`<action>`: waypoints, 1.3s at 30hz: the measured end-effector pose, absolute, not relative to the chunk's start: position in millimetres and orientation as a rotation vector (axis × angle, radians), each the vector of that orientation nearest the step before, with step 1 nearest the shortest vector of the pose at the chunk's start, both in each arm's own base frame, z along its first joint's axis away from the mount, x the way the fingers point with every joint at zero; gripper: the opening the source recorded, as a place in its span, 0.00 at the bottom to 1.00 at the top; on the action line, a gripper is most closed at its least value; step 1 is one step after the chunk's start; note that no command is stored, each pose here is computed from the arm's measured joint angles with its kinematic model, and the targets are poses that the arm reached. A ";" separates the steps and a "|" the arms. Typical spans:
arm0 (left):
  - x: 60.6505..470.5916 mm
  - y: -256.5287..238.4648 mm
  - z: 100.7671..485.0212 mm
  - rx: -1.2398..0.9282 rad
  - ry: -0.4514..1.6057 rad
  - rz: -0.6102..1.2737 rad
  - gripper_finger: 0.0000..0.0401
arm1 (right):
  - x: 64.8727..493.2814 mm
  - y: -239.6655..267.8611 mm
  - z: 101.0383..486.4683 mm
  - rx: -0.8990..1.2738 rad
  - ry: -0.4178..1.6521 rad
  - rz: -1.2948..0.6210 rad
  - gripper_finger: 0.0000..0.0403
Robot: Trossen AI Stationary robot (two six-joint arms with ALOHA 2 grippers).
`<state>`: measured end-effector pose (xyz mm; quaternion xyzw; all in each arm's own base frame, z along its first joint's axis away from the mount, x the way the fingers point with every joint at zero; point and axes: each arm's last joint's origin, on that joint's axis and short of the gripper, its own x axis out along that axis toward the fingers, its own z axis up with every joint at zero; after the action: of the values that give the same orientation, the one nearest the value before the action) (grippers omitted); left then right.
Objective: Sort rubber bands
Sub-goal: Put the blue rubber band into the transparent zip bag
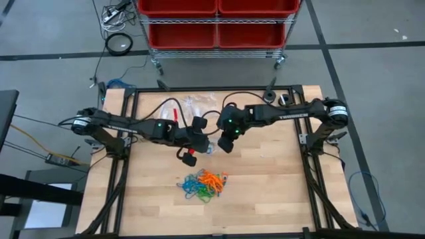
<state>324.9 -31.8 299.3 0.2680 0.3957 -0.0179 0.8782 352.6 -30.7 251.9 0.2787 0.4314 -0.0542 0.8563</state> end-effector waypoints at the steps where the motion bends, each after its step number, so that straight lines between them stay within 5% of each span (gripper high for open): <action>1: 324.4 -31.6 299.2 0.559 0.832 -0.035 0.00 | 352.6 -31.7 251.7 0.588 0.906 -0.117 0.00; 23: 327.2 -27.3 297.7 0.621 0.867 0.122 0.00 | 354.7 -36.6 253.9 0.616 0.868 -0.132 0.00; 39: 322.6 -35.8 296.3 0.627 0.907 0.016 0.02 | 356.3 -36.0 255.6 0.628 0.851 -0.101 0.00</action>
<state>322.6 -35.8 296.3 0.2977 0.4307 0.0078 0.8519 356.3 -36.0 255.6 0.2996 0.4057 -0.0482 0.8622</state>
